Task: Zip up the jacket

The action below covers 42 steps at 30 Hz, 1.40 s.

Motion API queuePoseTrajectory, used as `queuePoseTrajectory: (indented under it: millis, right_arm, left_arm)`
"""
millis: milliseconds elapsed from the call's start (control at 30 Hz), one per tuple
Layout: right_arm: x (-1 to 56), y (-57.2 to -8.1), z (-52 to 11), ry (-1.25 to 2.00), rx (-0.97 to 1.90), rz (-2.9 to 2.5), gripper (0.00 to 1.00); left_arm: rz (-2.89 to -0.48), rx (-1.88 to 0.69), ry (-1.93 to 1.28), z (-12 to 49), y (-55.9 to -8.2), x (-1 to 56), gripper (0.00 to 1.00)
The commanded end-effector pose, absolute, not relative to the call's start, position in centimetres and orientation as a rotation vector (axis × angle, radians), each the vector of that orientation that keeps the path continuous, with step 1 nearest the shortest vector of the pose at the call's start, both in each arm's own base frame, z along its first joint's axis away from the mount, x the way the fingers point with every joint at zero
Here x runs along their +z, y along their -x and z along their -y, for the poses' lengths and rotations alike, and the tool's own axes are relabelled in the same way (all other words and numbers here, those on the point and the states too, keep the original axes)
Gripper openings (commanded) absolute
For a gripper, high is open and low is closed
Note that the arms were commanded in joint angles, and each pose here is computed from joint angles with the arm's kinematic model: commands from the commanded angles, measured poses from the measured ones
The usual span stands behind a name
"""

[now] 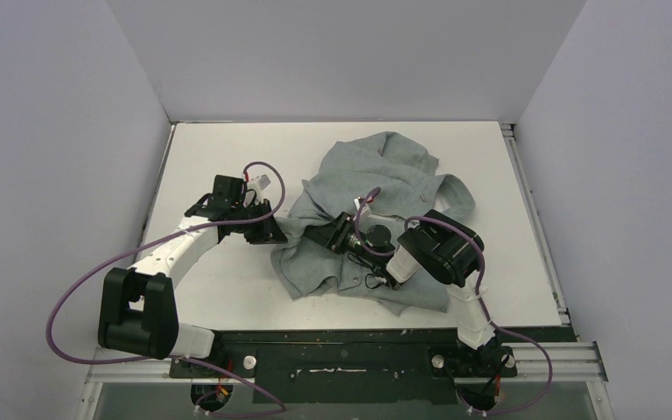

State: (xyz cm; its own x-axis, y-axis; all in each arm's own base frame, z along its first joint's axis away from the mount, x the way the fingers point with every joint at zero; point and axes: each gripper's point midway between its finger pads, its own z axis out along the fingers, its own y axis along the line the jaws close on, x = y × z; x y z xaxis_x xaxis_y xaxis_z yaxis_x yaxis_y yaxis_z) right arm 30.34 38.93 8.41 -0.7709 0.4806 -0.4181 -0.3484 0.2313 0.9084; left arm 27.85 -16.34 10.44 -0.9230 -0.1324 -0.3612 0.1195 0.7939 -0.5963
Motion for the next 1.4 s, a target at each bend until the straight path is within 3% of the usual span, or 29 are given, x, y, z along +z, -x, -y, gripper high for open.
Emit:
queuePoseTrajectory:
  millis: [0, 933, 1367]
  right_arm:
    - [9.4, -31.3, -39.1, -0.109, 1.609, -1.797, 0.42]
    - [5.1, -30.8, -37.7, -0.181, 1.546, -1.907, 0.47]
    - [8.0, -33.2, -37.6, -0.176, 1.649, -1.743, 0.44]
  left_arm:
    - [-2.500, -0.918, -0.028, 16.7, -29.2, 13.2, 0.00]
    - [-2.496, -0.915, -0.030, 16.6, -29.1, 13.7, 0.00]
    - [-2.493, -0.921, -0.028, 16.7, -29.0, 13.9, 0.00]
